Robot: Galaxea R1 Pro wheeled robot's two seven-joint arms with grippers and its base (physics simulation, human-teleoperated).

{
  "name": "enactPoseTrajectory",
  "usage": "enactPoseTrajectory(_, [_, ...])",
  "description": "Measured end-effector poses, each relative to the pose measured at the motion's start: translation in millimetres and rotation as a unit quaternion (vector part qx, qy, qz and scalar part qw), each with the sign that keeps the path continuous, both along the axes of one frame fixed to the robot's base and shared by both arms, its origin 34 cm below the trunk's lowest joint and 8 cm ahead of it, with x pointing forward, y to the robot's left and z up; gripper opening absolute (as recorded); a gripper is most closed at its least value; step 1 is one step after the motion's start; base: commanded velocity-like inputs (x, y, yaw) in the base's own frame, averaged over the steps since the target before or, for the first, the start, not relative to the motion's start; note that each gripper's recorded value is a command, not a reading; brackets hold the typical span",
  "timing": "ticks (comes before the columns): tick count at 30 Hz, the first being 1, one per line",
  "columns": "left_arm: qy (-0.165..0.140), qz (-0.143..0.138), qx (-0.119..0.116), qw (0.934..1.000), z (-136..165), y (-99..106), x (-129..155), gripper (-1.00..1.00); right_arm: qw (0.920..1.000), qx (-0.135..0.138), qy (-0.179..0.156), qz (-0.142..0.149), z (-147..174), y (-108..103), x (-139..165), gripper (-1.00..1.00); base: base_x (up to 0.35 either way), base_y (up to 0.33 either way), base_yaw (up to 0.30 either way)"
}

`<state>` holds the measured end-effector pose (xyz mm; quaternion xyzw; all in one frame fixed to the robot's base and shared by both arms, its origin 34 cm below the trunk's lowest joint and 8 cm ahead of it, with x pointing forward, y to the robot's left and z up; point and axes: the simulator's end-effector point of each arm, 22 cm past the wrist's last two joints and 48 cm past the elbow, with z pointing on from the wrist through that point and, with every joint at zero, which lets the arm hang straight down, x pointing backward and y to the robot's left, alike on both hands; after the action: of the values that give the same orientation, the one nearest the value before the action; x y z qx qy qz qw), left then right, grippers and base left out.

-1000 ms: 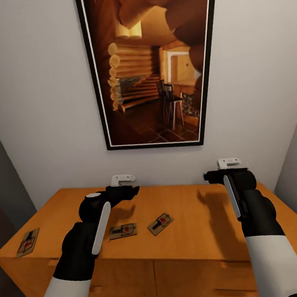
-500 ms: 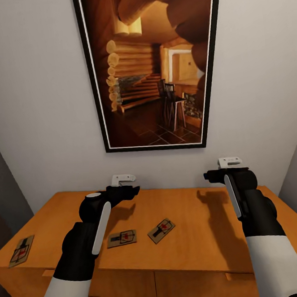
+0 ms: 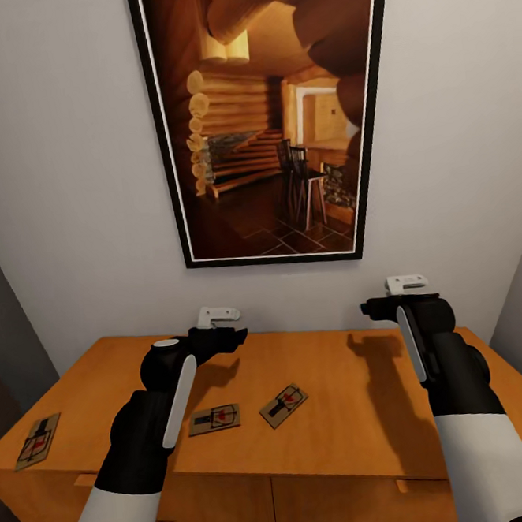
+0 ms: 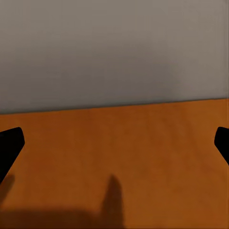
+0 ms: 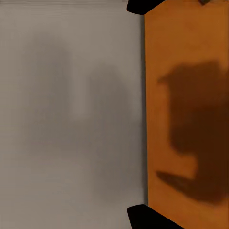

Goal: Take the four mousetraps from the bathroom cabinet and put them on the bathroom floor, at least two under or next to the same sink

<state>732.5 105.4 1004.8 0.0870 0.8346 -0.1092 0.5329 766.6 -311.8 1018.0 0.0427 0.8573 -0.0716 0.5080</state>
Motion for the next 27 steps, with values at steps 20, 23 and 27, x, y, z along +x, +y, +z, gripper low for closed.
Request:
enactPoseTrajectory(20, [0.012,-0.002,0.003,0.9999,-6.3,-0.1,-1.9,1.00,0.9984,-0.040,0.003,-0.039,5.7,-66.7,-6.9,1.00,0.000,0.000,0.000])
enactPoseTrajectory(23, [0.014,-0.002,0.004,0.9999,-7.3,0.4,-2.3,1.00,0.9973,-0.053,0.006,-0.050,7.8,-88.6,-9.8,1.00,0.000,0.000,0.000])
enactPoseTrajectory(27, [0.015,-0.003,0.005,0.9999,-7.6,0.3,-2.6,1.00,0.9961,-0.064,0.009,-0.061,9.6,-107.7,-12.2,1.00,0.000,0.000,0.000])
